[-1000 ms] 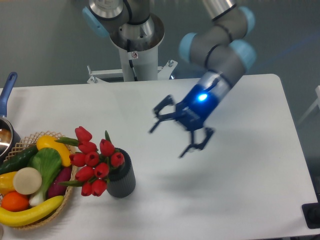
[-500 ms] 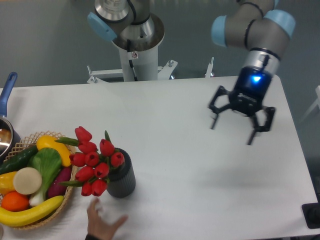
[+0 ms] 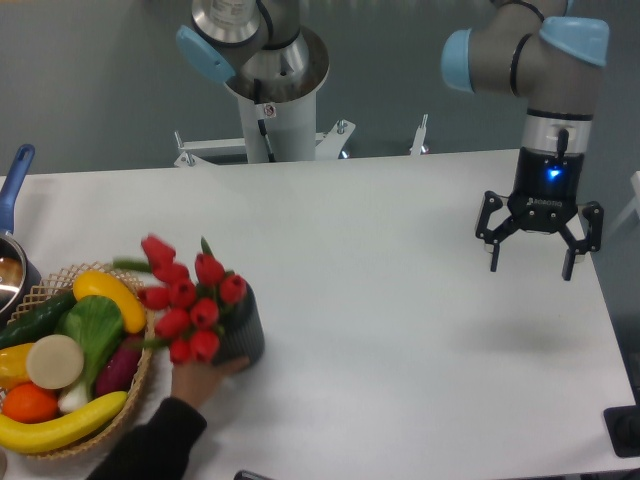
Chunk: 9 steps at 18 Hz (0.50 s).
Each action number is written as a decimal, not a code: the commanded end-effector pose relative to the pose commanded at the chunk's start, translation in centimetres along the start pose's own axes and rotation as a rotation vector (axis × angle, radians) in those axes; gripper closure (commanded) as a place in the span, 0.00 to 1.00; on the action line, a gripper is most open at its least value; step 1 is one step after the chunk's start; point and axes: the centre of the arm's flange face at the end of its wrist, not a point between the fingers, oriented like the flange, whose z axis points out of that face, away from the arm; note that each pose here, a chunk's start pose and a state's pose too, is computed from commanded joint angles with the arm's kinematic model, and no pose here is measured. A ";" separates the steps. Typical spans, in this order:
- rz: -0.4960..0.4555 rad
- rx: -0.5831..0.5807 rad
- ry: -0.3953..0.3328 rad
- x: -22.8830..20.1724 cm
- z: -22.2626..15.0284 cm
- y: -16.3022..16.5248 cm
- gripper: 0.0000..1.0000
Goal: Insert the flowers into the vase
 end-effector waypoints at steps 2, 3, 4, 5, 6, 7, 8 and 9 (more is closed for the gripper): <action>0.001 -0.031 -0.016 -0.1 0.0 0.3 0.00; 0.012 -0.048 -0.029 -0.1 -0.1 0.2 0.00; 0.034 -0.067 -0.039 0.1 -0.1 0.1 0.00; 0.050 -0.081 -0.045 0.4 0.0 -0.4 0.00; 0.054 -0.099 -0.051 0.6 0.1 -0.4 0.00; 0.056 -0.112 -0.057 0.6 0.0 -0.3 0.00; 0.056 -0.126 -0.058 0.9 0.2 -0.1 0.00; 0.066 -0.143 -0.060 1.4 0.5 -0.3 0.00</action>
